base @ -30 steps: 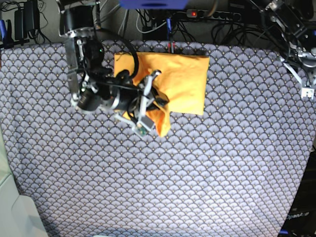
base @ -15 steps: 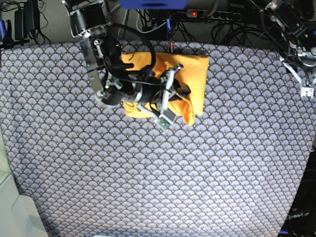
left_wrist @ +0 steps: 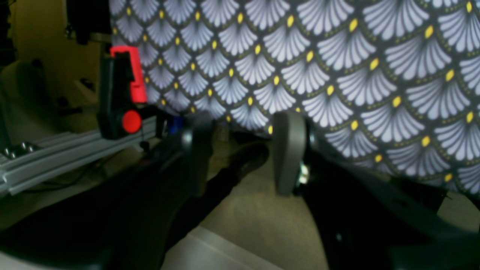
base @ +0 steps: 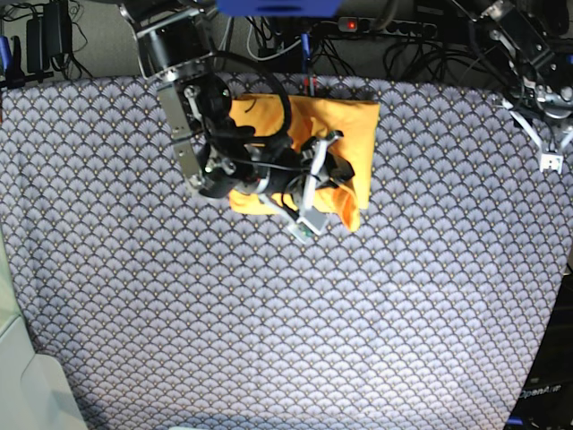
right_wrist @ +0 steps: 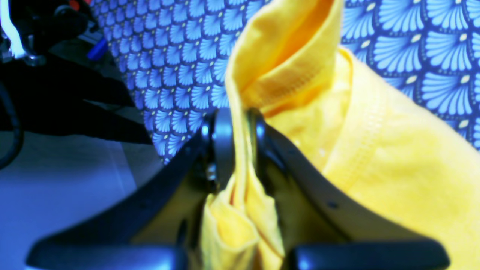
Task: Fold the T-shirt properly
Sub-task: 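Fold the held end over onto the folded stack with the right gripper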
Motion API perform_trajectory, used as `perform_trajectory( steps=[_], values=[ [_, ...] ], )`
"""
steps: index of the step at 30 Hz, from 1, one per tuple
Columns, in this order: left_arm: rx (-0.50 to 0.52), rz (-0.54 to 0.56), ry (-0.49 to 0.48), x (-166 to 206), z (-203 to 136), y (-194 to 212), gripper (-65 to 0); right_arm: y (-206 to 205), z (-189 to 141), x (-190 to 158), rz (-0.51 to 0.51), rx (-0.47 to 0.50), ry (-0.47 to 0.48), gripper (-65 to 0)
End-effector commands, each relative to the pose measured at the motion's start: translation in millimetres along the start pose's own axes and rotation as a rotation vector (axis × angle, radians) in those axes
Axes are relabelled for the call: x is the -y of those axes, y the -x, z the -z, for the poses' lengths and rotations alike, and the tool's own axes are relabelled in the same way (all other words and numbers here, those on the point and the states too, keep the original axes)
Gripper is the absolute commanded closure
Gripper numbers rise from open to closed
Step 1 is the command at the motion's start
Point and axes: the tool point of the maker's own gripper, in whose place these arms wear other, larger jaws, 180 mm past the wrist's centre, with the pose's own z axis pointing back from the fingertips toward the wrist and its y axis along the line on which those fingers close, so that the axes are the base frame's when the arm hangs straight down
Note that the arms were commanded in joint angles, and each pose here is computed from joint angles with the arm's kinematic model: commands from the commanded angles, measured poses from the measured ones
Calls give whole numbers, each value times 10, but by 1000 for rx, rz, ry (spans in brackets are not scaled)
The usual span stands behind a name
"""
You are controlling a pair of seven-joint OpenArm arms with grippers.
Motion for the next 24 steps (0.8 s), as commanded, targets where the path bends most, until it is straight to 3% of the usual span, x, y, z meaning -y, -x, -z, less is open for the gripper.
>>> perform_trajectory(
  steps=[1, 20, 24],
  values=[
    [25, 3, -29, -102, -39, -77, -263, -201, -30, -41, -14, 61, -17, -58],
    [29, 0, -26, -97, -39, -89, -263, -258, -37, -34, -26, 66, -15, -62],
    [29, 0, -26, -97, -39, -89, -263, -304, -51, -16, -21, 101, -11, -177]
  ],
)
